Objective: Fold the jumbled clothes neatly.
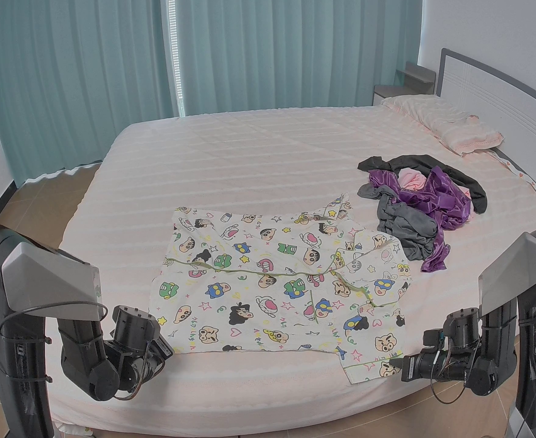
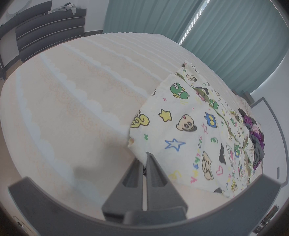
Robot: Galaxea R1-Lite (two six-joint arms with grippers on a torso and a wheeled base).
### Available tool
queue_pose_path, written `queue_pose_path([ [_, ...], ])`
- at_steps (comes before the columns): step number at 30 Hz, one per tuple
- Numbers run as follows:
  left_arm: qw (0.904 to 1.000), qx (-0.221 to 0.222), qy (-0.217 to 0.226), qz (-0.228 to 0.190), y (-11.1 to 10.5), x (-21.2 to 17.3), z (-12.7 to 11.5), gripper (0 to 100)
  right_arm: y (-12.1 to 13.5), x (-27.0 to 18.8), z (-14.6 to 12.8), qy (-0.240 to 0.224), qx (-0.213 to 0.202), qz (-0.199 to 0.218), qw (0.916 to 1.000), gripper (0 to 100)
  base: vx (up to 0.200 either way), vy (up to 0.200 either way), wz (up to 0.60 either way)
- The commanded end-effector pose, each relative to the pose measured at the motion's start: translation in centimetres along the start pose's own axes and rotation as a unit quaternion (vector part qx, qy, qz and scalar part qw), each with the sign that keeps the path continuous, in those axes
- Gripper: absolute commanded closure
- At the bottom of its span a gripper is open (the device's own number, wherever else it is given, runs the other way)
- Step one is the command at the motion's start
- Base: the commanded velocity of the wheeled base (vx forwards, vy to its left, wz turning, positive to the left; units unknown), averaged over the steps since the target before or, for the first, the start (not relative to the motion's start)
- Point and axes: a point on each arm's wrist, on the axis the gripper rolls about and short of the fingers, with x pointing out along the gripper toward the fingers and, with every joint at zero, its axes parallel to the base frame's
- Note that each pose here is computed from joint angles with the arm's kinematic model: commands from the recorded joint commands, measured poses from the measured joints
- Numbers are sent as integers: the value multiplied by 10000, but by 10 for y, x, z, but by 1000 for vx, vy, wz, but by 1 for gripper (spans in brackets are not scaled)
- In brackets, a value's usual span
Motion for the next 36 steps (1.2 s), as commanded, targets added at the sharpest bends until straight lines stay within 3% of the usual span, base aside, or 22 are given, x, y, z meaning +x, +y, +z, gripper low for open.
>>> queue_pose_path([
  [1,9997,204,120,63,2,-9,-11,100,-1,-19,-6,78,72,-94,9999,100,0,0,0],
  [6,9981,542,82,275,12,-20,-14,100,-7,-34,-5,65,4,-235,9997,100,0,0,0],
  [10,9978,642,105,150,14,-31,-16,100,-7,-41,-5,220,25,-309,9993,100,0,0,0],
  [23,9863,1425,774,312,36,-59,-42,100,-3,-55,-13,845,-31,-387,9957,100,0,0,0],
  [28,9896,1289,628,114,30,-57,-37,100,-4,-55,-13,840,-75,-395,9957,100,0,0,0],
  [29,9921,1120,521,-193,24,-59,-32,100,-4,-55,-13,847,-73,-396,9956,100,0,0,0],
  [33,9939,915,450,-411,22,-56,-23,100,-4,-55,-13,847,-73,-396,9956,100,0,0,0],
  [34,9946,833,433,-437,22,-53,-20,0,-4,-55,-13,847,-73,-396,9956,100,0,0,0],
  [36,9952,720,421,-515,21,-49,-15,0,-4,-55,-13,849,-79,-392,9956,100,0,0,0],
])
